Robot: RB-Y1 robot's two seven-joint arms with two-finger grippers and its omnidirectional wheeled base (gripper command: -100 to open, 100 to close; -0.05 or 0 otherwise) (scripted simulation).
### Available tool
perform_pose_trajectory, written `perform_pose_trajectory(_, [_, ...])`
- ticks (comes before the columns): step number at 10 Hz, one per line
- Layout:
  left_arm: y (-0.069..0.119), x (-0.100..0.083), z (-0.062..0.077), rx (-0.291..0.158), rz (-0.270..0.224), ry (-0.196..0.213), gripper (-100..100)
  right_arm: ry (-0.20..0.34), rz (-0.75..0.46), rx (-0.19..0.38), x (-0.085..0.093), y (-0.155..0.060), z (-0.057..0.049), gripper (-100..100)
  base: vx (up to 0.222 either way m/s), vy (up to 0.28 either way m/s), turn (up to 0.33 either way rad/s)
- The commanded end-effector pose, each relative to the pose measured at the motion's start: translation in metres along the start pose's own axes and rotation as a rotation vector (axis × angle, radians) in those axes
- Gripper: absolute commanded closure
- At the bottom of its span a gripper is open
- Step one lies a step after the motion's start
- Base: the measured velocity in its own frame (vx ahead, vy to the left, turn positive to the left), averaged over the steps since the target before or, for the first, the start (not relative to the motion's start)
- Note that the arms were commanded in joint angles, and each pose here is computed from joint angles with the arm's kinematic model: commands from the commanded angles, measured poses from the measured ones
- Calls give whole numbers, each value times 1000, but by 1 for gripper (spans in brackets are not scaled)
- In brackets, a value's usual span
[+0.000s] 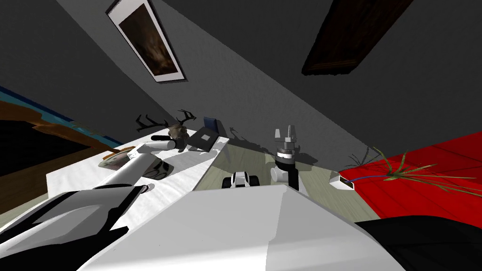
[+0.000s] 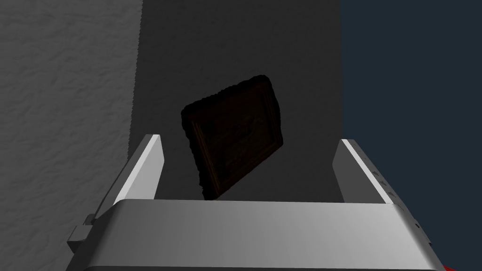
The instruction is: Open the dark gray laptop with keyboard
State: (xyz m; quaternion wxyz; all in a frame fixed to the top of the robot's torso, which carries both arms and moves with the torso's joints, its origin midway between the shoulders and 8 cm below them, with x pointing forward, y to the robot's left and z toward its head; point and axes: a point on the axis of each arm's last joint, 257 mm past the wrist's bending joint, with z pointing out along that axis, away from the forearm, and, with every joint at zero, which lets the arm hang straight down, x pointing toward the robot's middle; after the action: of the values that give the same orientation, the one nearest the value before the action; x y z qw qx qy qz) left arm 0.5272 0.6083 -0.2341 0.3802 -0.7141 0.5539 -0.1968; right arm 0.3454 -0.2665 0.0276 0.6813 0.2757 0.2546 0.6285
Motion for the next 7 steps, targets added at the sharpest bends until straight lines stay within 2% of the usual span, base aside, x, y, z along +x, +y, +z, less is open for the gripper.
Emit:
perform_pose_trajectory(1, [-18,-20,-1,0,-40,-19,100,0,0,0,0,0,0,0,-148,-25,-263])
perform_pose_trajectory(2, [-26,-19,-10,0,-26,-14,-100,0,0,0,0,0,0,0,-53,-9,-22])
perform_pose_trajectory(6, [-54,-25,-32,0,-24,-7,-100,0,0,0,0,0,0,0,20,-8,31])
perform_pose_trajectory(7, [-49,-23,-28,3,-22,-8,-100,0,0,0,0,0,0,0,7,-3,5])
